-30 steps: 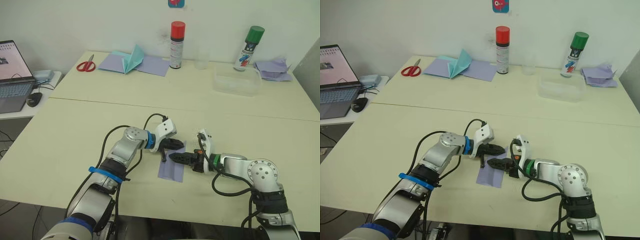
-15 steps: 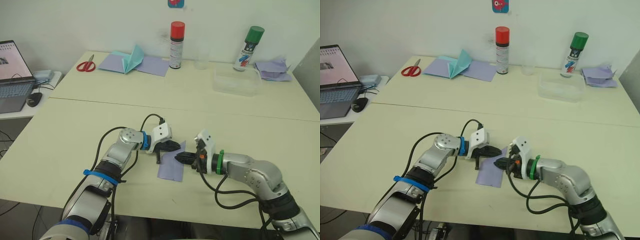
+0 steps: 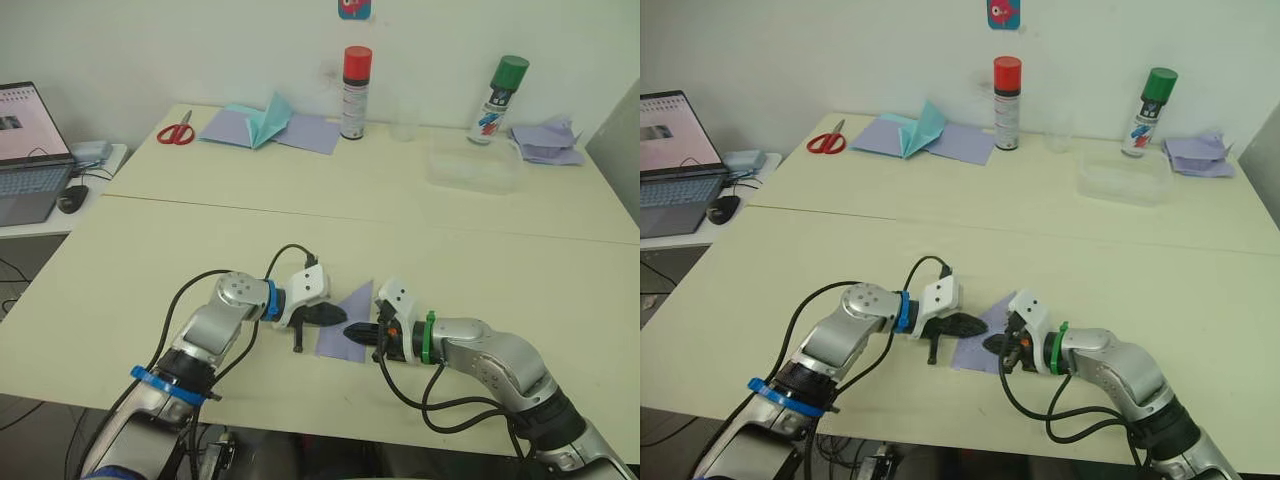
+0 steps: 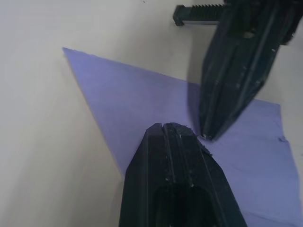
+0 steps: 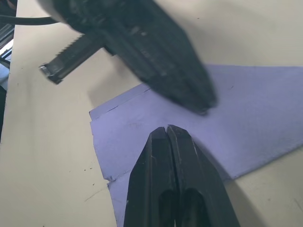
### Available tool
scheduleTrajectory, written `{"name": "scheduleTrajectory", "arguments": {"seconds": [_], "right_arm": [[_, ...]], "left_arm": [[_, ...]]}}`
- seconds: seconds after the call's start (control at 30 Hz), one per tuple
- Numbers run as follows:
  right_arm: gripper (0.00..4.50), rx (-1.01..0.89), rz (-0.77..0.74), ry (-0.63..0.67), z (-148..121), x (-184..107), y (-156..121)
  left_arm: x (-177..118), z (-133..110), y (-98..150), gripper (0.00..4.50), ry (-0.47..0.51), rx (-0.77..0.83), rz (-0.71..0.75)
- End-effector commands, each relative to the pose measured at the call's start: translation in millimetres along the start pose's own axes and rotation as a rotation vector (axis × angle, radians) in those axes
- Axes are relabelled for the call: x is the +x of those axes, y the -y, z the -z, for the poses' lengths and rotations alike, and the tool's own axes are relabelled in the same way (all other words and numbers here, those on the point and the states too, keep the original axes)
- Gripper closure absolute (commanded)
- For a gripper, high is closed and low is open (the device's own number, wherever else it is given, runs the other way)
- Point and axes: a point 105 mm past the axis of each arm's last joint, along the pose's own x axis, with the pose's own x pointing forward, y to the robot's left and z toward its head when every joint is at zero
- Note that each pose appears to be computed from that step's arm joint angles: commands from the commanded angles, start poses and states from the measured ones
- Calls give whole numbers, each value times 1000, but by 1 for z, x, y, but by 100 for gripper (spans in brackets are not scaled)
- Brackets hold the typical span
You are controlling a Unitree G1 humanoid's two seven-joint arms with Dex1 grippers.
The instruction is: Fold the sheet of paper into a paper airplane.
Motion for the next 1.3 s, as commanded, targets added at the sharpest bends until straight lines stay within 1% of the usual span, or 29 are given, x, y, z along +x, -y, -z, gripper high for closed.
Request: {"name": "scheduleTrajectory", "arguments": {"seconds": [0.03,0.13,0.2,0.33,0.43,0.53,0.57,0.63,0.7,0.77,0.8,0.93,1.1,1.2,1.3], "right_arm": [[449,21,140,-1,9,-7,27],[449,62,262,89,-7,-9,51],[449,96,312,121,-12,-10,62],[449,123,381,137,-17,-8,77],[449,127,424,132,-16,-8,86],[449,126,454,158,-18,-10,93],[449,123,443,183,-22,-10,91],[449,58,357,224,-32,-9,79],[449,-110,242,231,-38,-13,61],[449,-224,161,209,-35,-17,50],[449,-239,141,187,-30,-18,49],[449,-252,95,106,-13,-13,45],[449,-219,-38,49,3,-8,13],[449,-227,-121,-15,16,-10,-3],[449,-214,-214,-111,34,-20,-17]], "left_arm": [[7,29,14,450,-121,-9,21],[10,42,18,450,-160,14,27],[11,46,21,450,-168,19,42],[11,55,24,450,-191,24,58],[9,59,23,450,-200,25,56],[7,60,22,450,-205,26,54],[6,60,21,450,-205,25,53],[6,61,21,450,-206,24,50],[5,60,19,450,-206,22,47],[5,61,18,450,-208,23,45],[5,61,18,450,-209,23,45],[4,61,15,450,-212,26,45],[3,61,10,450,-221,31,35],[4,61,9,450,-221,31,33],[6,62,9,450,-222,31,37]]}}
